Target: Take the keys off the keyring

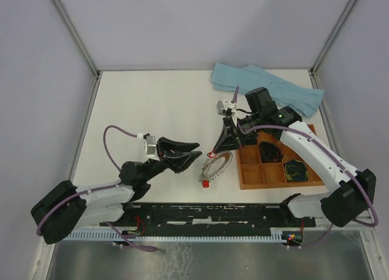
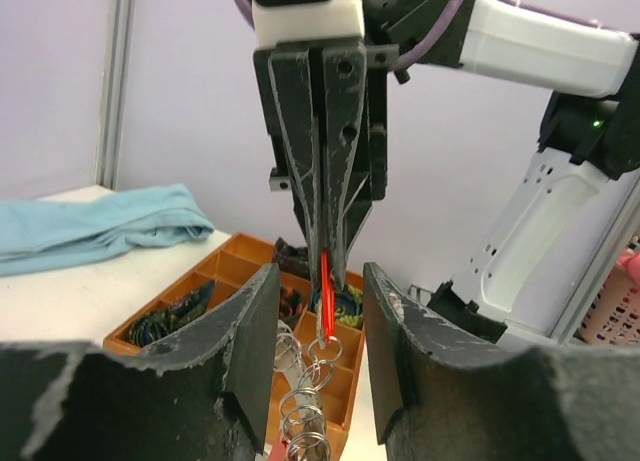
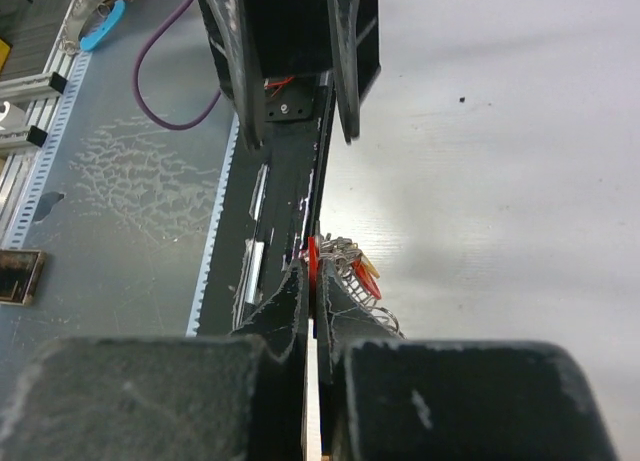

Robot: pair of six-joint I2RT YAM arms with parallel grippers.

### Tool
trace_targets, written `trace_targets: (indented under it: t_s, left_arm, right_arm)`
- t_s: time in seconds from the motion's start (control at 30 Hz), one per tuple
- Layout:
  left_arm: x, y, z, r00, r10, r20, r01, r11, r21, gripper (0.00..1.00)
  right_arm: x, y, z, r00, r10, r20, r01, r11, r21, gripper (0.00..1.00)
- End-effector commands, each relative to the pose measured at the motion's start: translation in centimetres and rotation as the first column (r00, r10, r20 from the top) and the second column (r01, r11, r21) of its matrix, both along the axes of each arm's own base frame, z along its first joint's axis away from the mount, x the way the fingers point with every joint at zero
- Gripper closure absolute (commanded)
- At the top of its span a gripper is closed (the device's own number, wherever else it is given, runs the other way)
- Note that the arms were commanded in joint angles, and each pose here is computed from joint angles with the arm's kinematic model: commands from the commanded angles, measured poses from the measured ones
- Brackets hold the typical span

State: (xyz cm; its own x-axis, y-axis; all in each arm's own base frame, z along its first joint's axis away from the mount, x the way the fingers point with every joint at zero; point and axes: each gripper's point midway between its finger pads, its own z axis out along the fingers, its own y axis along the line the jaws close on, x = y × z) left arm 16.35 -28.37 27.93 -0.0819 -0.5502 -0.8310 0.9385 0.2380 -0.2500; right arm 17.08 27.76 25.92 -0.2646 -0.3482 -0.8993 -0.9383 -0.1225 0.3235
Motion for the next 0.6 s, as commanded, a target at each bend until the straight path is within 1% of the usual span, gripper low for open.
trace_targets:
  t_s: [0.0,0.1,0.17,0.2,0.3,0.47,0.57]
  left_arm:
    - [0.1,0.6,-0.8,0.999,0.046,0.005,-0.046,0.994,0.098,0.54]
    - [-0.4,1.0,-1.5,0.996,0.060,0.068,-0.071,0.981,0.183,0.52]
    - [-0.9,1.6,-1.3,0.990,0.063,0.130,-0.087,0.977,0.194,0.51]
    - [-1.3,1.8,-1.4,0.986,0.060,0.158,-0.091,0.976,0.196,0.48]
    - [-1.8,2.0,-1.5,0.975,0.051,0.216,-0.094,0.977,0.194,0.45]
    - [-1.9,0.9,-2.0,0.972,-0.002,0.234,-0.057,0.969,0.242,0.45]
    - [-1.6,0.2,-2.1,0.974,-0.019,0.227,-0.038,0.968,0.248,0.46]
  right_arm:
    - [-1.3,-0.8,1.3,0.989,0.103,0.103,-0.103,0.995,0.000,0.99]
    - [-1.5,-1.2,1.1,0.983,0.132,0.126,-0.130,0.991,-0.023,0.99]
    - [-1.6,-1.4,0.9,0.980,0.142,0.139,-0.138,0.990,-0.036,0.99]
    - [-1.6,-1.5,0.9,0.978,0.145,0.147,-0.141,0.989,-0.040,0.99]
    - [-1.8,-1.8,0.7,0.973,0.164,0.163,-0.157,0.986,-0.052,0.99]
    - [-2.1,-2.1,0.8,0.959,0.203,0.197,-0.194,0.979,-0.063,0.99]
    - [-2.3,-2.3,0.7,0.953,0.220,0.208,-0.211,0.975,-0.068,0.99]
